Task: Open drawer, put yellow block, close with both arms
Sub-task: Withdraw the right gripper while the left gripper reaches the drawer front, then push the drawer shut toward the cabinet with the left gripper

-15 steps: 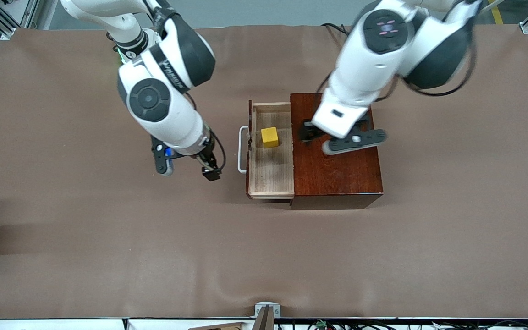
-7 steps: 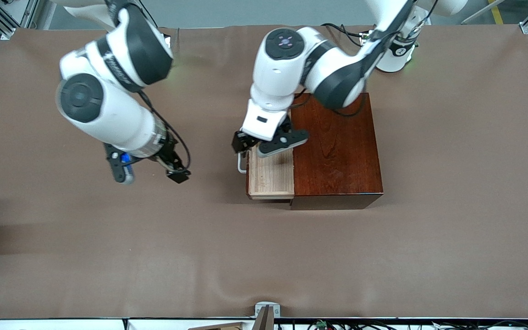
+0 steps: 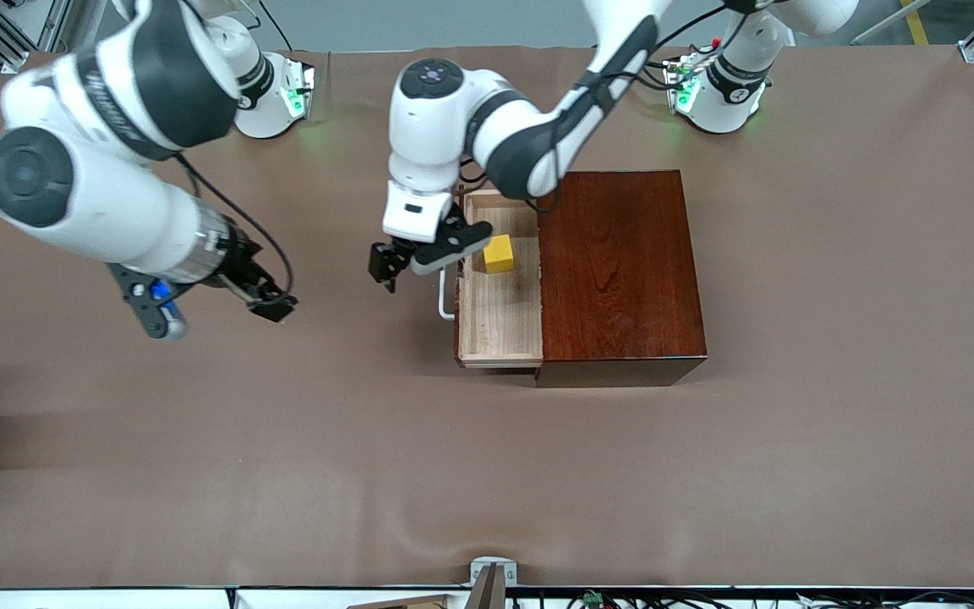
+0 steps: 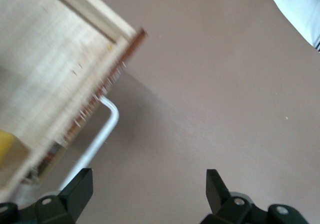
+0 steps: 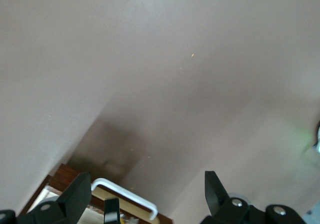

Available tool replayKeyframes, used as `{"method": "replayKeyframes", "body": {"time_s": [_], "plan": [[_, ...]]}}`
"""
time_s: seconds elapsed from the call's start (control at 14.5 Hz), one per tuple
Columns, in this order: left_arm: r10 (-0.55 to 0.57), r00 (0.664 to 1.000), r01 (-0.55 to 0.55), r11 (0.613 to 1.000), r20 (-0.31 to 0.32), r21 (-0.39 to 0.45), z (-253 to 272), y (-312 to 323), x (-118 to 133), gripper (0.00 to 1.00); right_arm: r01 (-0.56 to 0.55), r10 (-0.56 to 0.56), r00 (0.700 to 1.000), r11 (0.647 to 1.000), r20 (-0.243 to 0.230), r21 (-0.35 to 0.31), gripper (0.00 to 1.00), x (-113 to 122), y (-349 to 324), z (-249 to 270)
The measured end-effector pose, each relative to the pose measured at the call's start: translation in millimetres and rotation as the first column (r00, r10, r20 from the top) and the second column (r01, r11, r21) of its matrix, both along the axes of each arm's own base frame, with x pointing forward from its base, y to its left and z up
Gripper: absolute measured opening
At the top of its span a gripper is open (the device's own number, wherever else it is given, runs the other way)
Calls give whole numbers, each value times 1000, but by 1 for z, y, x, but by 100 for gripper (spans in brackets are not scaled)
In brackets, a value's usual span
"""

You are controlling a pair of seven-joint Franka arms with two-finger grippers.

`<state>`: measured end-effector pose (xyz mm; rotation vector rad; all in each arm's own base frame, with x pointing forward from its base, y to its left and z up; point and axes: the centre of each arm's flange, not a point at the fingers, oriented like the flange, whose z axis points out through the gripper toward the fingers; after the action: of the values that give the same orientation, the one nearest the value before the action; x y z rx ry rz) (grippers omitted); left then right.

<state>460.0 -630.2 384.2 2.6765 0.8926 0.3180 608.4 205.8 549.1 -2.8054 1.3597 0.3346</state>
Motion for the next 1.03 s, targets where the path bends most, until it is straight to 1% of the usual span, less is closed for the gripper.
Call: {"method": "replayKeyframes", "body": {"time_s": [0.21,0.34,0.48,0.69,0.83,0.96,1.03], "plan": [[34,999,-34,999,6,-29,-30,-15,-7,100,-142,142,990,989,1,30,100,-3,-27,13],[77,997,-77,997,10,-20,-48,-18,-7,100,-196,196,981,980,-7,44,100,-5,-45,19],[122,992,-122,992,13,-8,-64,-22,-11,100,-249,249,969,967,2,60,100,-6,-64,27],[163,987,-163,987,4,-2,-73,-25,-15,100,-364,365,931,927,12,92,100,-12,-93,40],[181,984,-180,983,-7,22,-80,-22,-14,100,-429,428,903,897,29,107,100,-14,-108,48],[190,982,-189,980,-17,56,-87,-19,-14,100,-484,480,875,869,56,109,100,-17,-123,58],[195,981,-193,978,-22,73,-90,-17,-14,100,-517,513,856,850,66,98,100,-20,-130,64]]}}
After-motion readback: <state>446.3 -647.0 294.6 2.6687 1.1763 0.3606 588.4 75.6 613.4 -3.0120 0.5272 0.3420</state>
